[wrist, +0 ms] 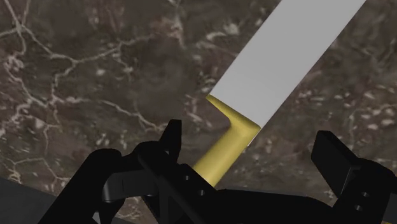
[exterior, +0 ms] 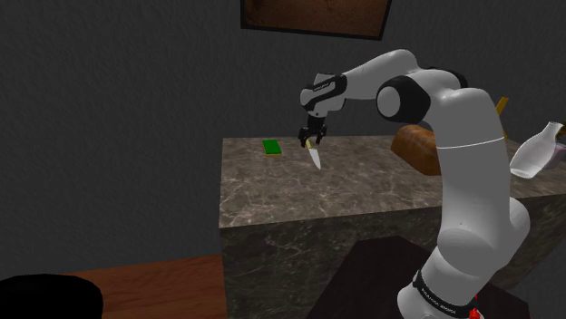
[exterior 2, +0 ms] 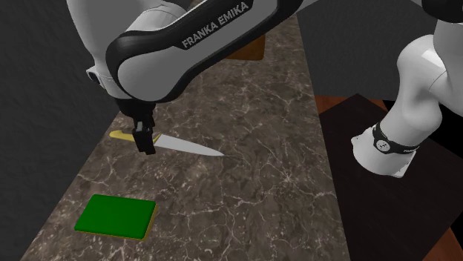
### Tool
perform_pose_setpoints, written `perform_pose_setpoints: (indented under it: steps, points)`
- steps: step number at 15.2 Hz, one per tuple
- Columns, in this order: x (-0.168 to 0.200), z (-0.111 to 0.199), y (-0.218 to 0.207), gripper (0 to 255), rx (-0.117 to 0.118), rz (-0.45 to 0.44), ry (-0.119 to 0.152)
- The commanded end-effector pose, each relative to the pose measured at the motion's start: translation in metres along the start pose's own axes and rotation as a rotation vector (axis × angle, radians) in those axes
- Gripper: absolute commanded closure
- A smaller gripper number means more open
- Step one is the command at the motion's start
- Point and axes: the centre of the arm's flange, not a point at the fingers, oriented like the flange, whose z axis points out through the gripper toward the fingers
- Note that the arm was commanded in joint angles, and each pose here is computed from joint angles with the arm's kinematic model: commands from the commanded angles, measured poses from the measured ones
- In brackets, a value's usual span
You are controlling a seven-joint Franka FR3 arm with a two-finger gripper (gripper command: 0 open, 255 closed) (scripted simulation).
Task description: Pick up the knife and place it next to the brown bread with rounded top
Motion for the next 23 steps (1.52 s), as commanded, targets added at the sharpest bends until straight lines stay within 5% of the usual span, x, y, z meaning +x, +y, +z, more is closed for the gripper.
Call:
perform_pose_setpoints:
  steps: [1,7,8,17,23]
  points:
    - [0.000,0.004,0.000,0,0.000,0.000,0.001]
    - [0.000,0.003,0.000,0,0.000,0.000,0.001]
    - [0.000,0.003,0.000,255,0.000,0.000,0.001]
    - [0.000,0.004,0.000,255,0.000,0.000,0.001]
    - [0.002,-0.028,0.000,255,0.000,0.000,0.001]
